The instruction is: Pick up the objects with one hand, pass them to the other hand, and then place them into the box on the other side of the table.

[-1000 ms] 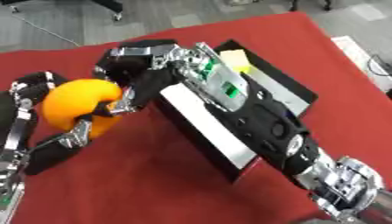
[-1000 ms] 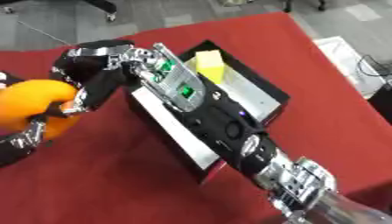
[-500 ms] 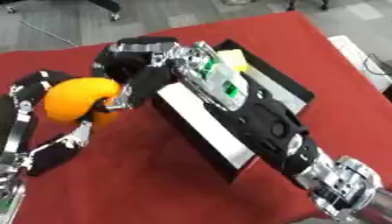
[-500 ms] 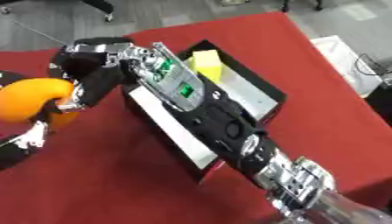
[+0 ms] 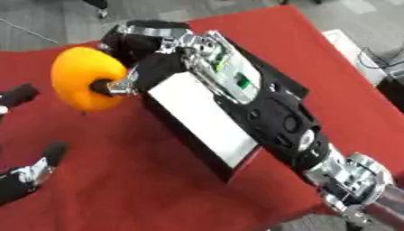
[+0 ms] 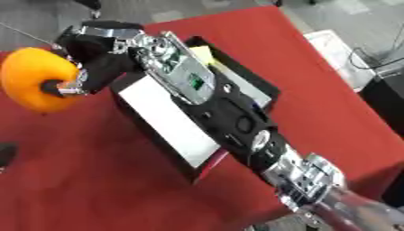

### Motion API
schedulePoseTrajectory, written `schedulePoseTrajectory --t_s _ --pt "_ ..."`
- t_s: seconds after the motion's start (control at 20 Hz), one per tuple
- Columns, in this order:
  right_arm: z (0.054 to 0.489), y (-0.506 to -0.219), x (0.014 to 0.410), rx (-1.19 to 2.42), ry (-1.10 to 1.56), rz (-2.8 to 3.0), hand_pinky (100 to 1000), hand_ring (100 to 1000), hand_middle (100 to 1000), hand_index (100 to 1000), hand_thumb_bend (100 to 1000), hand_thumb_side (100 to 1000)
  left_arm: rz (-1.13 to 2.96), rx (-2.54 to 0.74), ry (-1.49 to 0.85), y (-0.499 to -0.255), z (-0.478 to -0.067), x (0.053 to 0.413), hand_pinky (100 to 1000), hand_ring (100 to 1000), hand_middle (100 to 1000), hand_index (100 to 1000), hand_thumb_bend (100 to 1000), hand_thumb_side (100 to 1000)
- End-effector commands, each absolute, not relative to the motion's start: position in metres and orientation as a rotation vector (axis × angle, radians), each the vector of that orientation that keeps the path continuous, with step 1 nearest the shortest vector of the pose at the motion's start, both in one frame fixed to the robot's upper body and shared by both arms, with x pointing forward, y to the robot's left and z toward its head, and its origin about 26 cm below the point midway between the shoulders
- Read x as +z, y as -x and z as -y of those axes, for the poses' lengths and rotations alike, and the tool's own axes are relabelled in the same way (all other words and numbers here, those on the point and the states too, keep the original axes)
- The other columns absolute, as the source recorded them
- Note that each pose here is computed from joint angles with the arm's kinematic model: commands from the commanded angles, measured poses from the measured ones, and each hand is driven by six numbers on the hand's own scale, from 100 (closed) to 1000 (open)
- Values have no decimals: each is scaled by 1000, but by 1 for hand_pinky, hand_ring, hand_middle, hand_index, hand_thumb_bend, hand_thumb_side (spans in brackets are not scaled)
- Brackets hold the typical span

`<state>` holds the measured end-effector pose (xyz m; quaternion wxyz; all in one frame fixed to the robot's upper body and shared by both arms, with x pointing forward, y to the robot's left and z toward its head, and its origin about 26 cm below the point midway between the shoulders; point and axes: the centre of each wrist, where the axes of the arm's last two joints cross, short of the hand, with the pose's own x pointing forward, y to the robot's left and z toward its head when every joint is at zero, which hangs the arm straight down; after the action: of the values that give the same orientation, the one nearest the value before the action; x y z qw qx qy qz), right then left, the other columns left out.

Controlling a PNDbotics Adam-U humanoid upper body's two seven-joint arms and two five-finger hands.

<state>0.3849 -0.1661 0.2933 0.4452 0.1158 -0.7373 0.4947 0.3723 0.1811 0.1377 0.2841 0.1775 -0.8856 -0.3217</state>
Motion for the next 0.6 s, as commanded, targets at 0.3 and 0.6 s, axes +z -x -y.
schedulePoseTrajectory --t_s 0.3,0.6 --pt "209 -373 314 1124 -165 1936 707 605 412 416 241 100 2265 -773 -634 -362 -234 136 865 806 760 889 306 876" --pt "255 -367 310 990 -40 1944 719 624 446 455 249 100 2225 -670 -719 -353 -265 138 860 798 751 878 184 880"
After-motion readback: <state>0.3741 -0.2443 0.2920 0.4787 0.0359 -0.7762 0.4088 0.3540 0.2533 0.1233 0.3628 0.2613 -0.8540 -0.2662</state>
